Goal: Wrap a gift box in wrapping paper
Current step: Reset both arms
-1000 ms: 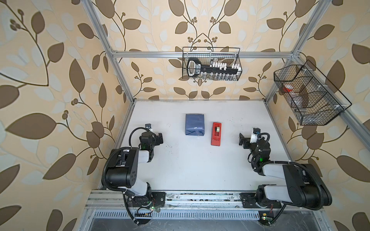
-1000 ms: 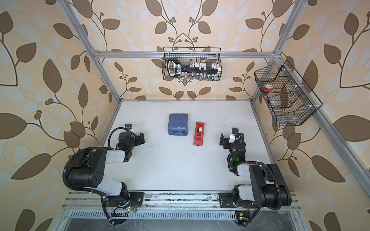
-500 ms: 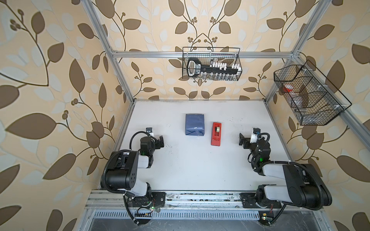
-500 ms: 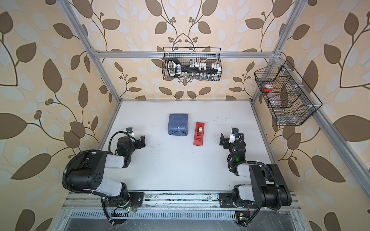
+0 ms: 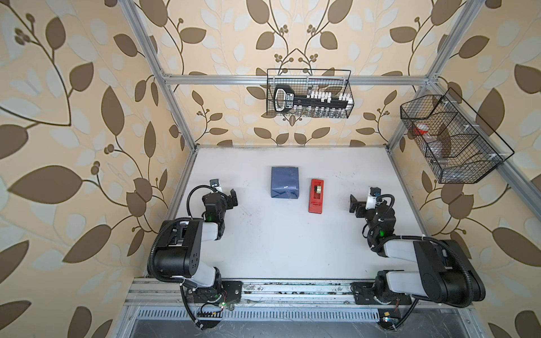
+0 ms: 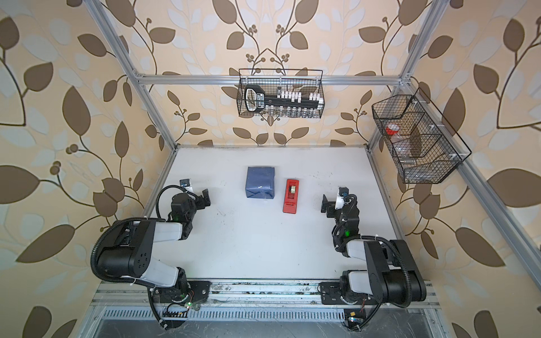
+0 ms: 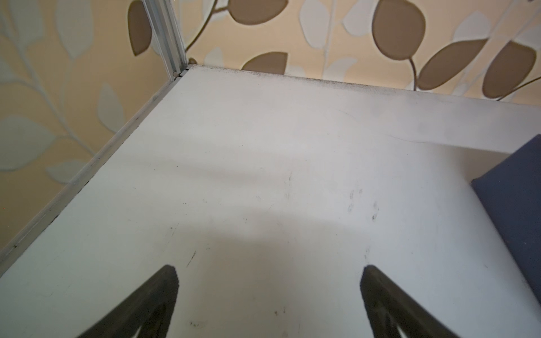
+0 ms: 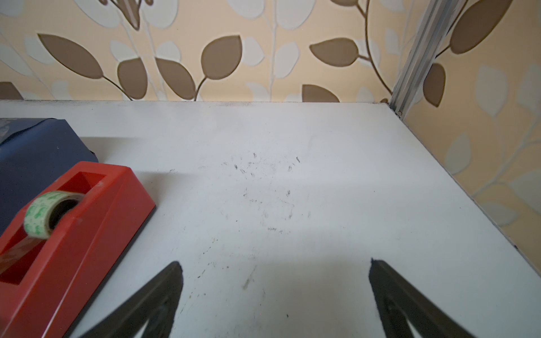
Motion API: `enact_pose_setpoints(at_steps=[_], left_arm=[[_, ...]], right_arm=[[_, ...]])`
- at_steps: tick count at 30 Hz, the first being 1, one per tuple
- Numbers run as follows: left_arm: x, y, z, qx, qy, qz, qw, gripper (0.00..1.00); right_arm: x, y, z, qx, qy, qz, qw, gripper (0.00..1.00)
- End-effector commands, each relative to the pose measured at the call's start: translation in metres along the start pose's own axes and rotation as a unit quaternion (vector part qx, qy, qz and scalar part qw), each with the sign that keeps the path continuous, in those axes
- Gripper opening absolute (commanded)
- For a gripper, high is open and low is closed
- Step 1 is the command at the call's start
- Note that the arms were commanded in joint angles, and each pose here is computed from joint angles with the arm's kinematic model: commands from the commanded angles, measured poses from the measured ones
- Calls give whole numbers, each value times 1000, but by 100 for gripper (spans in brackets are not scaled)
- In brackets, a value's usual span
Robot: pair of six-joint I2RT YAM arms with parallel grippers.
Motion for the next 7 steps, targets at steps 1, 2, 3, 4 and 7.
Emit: enact_pose_setpoints(at_steps=[1,2,3,4,7], left_arm=[[-6,5,5,14,9,6,1000,99],[-7,2,8,-4,2,1,1000,99],[-9,0,13,-24,-6,-5,1000,99],[-13,-1,20,-42,-13,-10,999,99],[-18,-4,33,-78,-44,-21,996,99]], right_arm=[[5,0,-1,-7,-14,2,1000,100],[4,0,-1,-6,-11,1,1000,100],[4,0,-1,-5,-12,1,1000,100],[5,-1,-1,-6,-12,1,1000,100],[4,-1,0,-6,-14,1,1000,100]])
Point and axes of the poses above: each gripper's point midway between its finger pads, its own z axis back along the fingers, its own y axis along the line the jaws close on, x = y × z, the point moved 8 cm from there along z, back along the fingers, and after that the axes turned 7 degrees about z, right-handed, at the moved point
